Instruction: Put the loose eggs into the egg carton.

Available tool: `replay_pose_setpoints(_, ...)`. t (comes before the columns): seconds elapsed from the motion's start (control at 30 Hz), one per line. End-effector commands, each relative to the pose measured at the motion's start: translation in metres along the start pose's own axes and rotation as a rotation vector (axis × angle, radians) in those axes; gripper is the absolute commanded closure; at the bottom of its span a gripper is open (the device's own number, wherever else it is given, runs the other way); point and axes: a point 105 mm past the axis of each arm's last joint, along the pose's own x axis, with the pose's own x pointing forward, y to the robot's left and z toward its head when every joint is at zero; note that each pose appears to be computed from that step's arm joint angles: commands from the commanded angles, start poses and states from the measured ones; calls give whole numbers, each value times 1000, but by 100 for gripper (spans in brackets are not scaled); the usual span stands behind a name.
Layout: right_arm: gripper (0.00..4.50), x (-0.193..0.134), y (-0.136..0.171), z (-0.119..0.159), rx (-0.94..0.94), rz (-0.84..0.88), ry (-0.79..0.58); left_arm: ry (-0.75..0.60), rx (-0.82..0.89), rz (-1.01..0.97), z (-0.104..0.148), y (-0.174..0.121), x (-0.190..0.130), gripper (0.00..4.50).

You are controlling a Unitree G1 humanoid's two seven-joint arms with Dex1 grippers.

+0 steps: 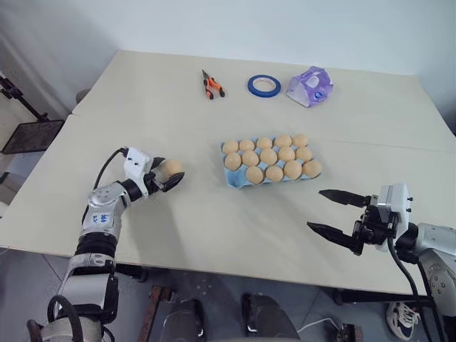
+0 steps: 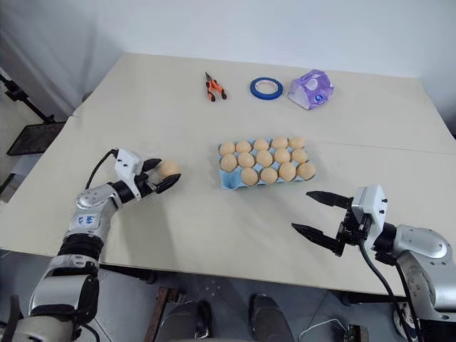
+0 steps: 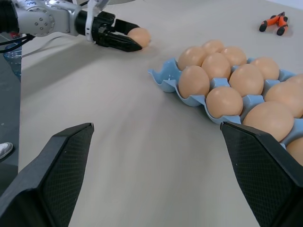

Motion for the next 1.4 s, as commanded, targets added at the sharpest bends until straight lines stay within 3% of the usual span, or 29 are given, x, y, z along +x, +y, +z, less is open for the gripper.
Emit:
replay_pose_setpoints(0.03,0,-2,0,10,-48,-16,-22,-7,18,-12,3,1,2,151)
replay_pose_setpoints(0.13,0,-2,-1,10,-49,-23,-20,-16,27,-23,7,1,3,239)
replay_pose_setpoints(0.2,0,-2,-2,10,-51,-28,-19,-35,47,-43,14,-1,5,255)
replay_pose_setpoints(0.4,0,-2,-3,10,-52,-39,-21,-159,114,-166,65,-16,21,256)
replay_pose_setpoints(0.5,0,-2,-4,11,-56,-44,-25,-233,142,-272,100,-33,38,256)
replay_pose_setpoints(0.63,0,-3,-1,18,-68,-41,-65,-276,162,-440,122,-64,54,256)
replay_pose_setpoints(0.87,0,-8,2,13,-70,-94,-64,-198,157,-664,106,-109,73,256)
replay_pose_setpoints(1.23,0,-14,12,7,-56,-153,-67,-89,198,-802,87,-129,76,256)
replay_pose_setpoints(1.4,0,-15,10,7,-57,-163,-67,-65,213,-763,85,-124,78,96)
